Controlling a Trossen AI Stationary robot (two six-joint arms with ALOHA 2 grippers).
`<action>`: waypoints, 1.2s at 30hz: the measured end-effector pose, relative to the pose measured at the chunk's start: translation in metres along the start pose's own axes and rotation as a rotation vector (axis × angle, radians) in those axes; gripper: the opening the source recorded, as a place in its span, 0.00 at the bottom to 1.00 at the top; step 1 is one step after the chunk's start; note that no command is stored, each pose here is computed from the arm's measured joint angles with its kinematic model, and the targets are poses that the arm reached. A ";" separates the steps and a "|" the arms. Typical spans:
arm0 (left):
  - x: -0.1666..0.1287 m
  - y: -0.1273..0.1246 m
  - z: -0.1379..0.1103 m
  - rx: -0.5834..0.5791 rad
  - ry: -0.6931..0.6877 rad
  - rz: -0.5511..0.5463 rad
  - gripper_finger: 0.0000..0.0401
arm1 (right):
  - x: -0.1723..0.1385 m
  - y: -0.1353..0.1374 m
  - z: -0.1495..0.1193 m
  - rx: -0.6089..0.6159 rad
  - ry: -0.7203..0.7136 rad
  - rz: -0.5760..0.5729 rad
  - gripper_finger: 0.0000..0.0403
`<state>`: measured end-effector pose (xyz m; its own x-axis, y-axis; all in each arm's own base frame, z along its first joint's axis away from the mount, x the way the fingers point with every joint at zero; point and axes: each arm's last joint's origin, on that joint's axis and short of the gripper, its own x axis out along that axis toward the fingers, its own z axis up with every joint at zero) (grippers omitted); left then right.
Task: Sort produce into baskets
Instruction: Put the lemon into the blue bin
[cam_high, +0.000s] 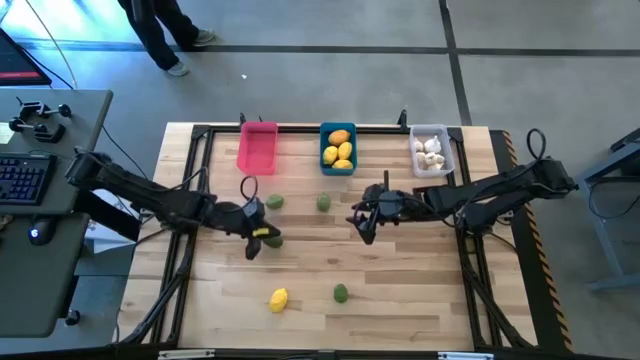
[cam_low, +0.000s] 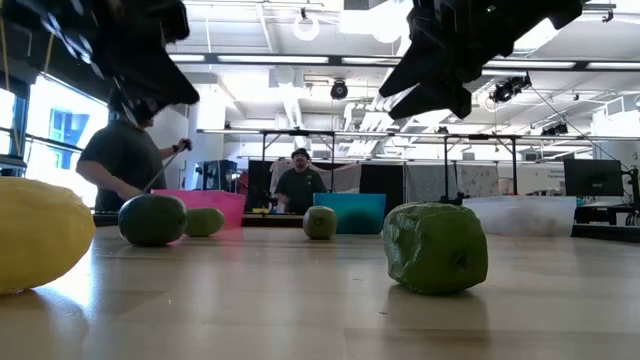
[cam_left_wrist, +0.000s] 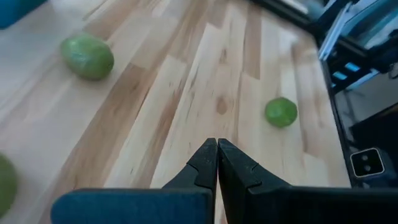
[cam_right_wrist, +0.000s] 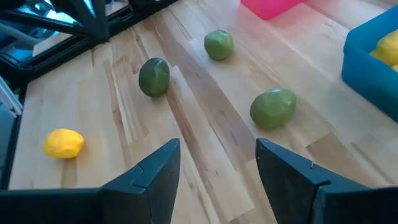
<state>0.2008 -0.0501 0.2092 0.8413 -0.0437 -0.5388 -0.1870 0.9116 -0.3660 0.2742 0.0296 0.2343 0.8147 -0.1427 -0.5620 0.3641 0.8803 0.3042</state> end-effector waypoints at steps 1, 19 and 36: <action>-0.002 -0.005 0.003 -0.006 0.016 0.015 0.00 | 0.000 0.000 0.000 -0.010 -0.001 -0.001 0.50; 0.018 -0.091 0.005 -0.270 0.317 0.151 0.00 | 0.005 -0.024 0.004 -0.217 0.170 0.161 0.06; 0.060 -0.162 0.000 -0.535 0.664 0.244 0.06 | 0.007 -0.046 0.008 -0.341 0.210 0.125 0.08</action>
<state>0.2812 -0.2008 0.2364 0.3098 -0.2528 -0.9166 -0.6752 0.6203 -0.3992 0.2666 -0.0151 0.2229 0.7203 0.0395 -0.6925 0.0688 0.9894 0.1280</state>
